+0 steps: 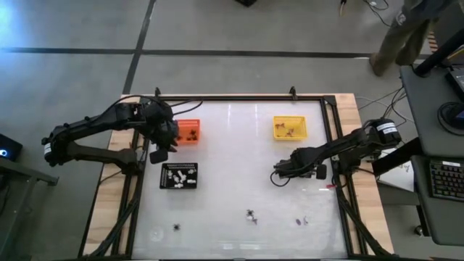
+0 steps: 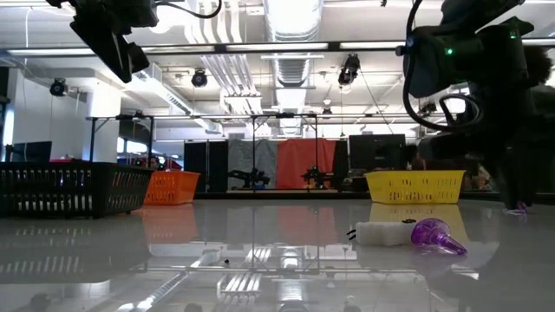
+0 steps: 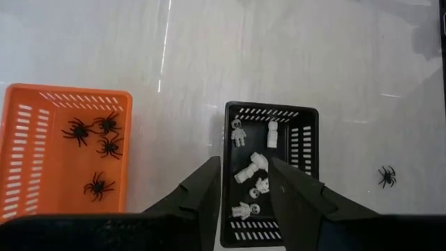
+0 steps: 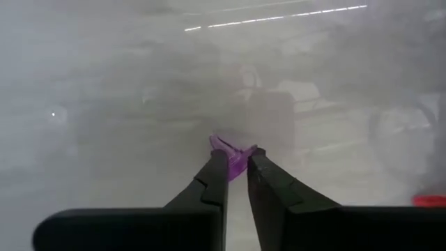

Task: Sort Halloween decoration
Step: Put the violet witch hat into the yellow bin

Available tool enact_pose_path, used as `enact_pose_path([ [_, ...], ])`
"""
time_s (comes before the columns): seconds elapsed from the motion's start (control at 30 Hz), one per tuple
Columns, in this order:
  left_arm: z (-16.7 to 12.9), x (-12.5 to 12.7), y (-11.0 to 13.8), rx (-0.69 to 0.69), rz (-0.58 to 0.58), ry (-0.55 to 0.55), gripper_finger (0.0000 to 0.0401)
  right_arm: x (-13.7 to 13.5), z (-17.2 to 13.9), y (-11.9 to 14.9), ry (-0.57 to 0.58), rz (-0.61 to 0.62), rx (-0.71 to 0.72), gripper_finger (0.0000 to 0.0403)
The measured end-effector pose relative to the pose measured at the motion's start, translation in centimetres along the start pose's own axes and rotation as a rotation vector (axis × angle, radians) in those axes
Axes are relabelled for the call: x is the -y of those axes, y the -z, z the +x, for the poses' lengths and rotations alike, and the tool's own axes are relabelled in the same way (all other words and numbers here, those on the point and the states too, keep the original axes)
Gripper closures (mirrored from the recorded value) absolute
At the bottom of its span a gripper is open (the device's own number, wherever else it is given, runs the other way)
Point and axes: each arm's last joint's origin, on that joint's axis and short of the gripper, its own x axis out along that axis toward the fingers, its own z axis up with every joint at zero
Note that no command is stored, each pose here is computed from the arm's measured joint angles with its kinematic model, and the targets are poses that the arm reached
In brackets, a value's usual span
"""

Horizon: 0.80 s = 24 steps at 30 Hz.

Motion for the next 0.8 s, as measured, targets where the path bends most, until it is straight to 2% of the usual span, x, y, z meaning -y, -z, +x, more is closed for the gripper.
enact_pose_path([
  [0.2, 0.0, 0.0, 0.0, 0.001, 0.0, 0.0, 0.0298, 0.0, -0.4, 0.1, -0.011, -0.04, -0.007, 0.0391],
  [0.5, 0.0, 0.0, 0.0, 0.001, -0.007, 0.0, 0.0298, -0.2, -1.6, 0.1, 0.016, -0.1, 0.004, 0.0395],
  [0.8, 0.0, 0.0, -0.1, 0.007, -0.015, -0.002, 0.0298, -1.0, -3.8, -0.1, -0.086, -0.149, 0.069, 0.0395],
])
